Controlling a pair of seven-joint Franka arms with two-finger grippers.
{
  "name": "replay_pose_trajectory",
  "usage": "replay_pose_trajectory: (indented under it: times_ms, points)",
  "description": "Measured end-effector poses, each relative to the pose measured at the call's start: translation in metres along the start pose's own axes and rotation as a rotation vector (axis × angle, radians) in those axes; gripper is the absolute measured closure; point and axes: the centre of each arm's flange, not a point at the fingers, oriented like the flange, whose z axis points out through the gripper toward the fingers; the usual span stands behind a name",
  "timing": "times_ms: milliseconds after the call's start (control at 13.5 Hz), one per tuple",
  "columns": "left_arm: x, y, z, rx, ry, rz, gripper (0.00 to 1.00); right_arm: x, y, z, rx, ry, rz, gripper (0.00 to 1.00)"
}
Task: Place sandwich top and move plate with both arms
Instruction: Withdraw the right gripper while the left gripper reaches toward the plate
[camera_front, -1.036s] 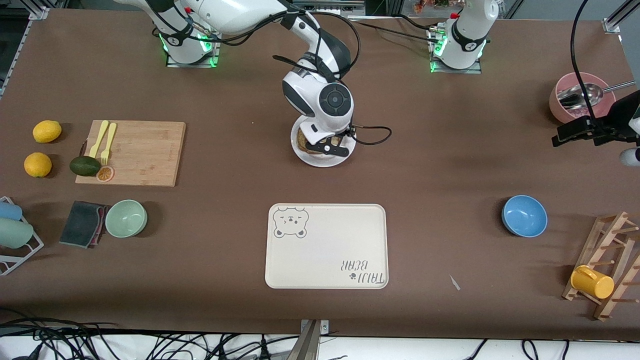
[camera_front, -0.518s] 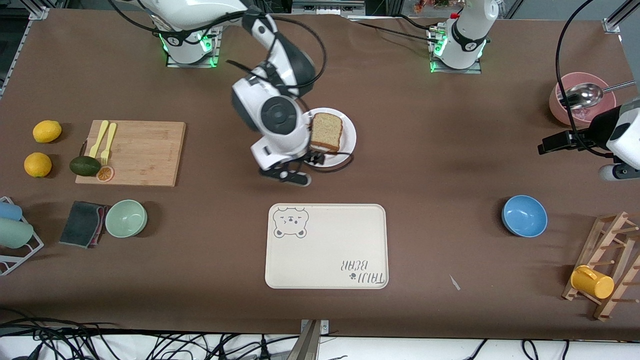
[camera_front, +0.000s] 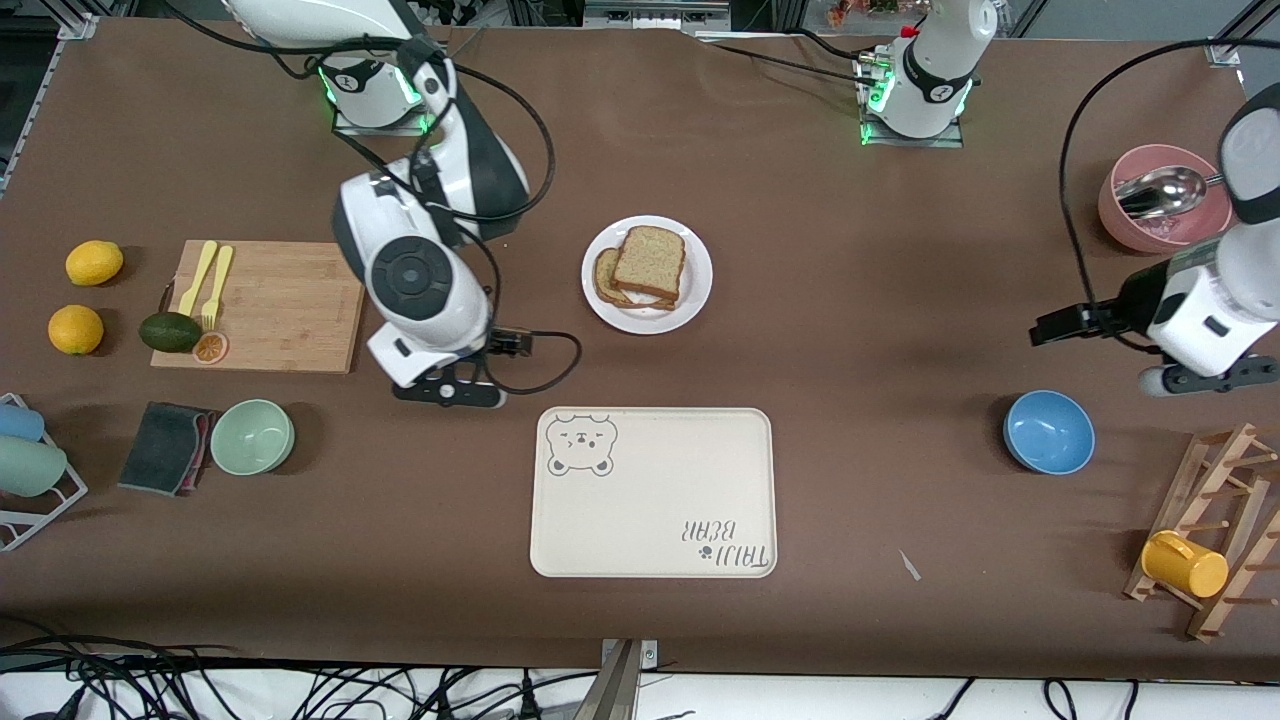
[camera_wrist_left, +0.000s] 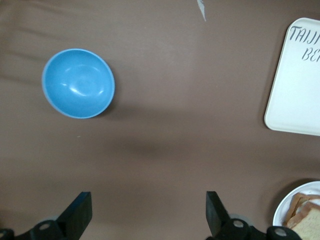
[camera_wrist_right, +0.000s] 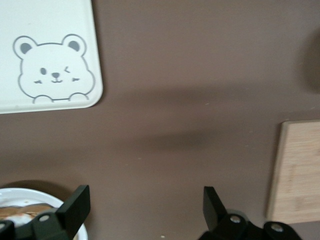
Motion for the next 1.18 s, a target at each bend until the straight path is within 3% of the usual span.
replay_pose_trajectory:
  times_ms: [444,666,888,1183]
  points:
    - [-0.01,0.024,0.094,-0.207,0.009,-0.093,0.0,-0.005,0.09,-0.015,0.041,0.078,-0.039,0.0]
    - [-0.021,0.043,0.13,-0.239,0.008,-0.108,0.0,-0.017,0.122,-0.037,0.069,0.098,-0.058,0.0]
    - [-0.026,0.072,0.165,-0.352,-0.041,-0.165,0.0,-0.021,0.165,-0.056,0.096,0.121,-0.058,0.0]
    - [-0.032,0.103,0.214,-0.412,-0.098,-0.149,0.0,-0.03,0.201,-0.083,0.161,0.129,-0.034,0.0]
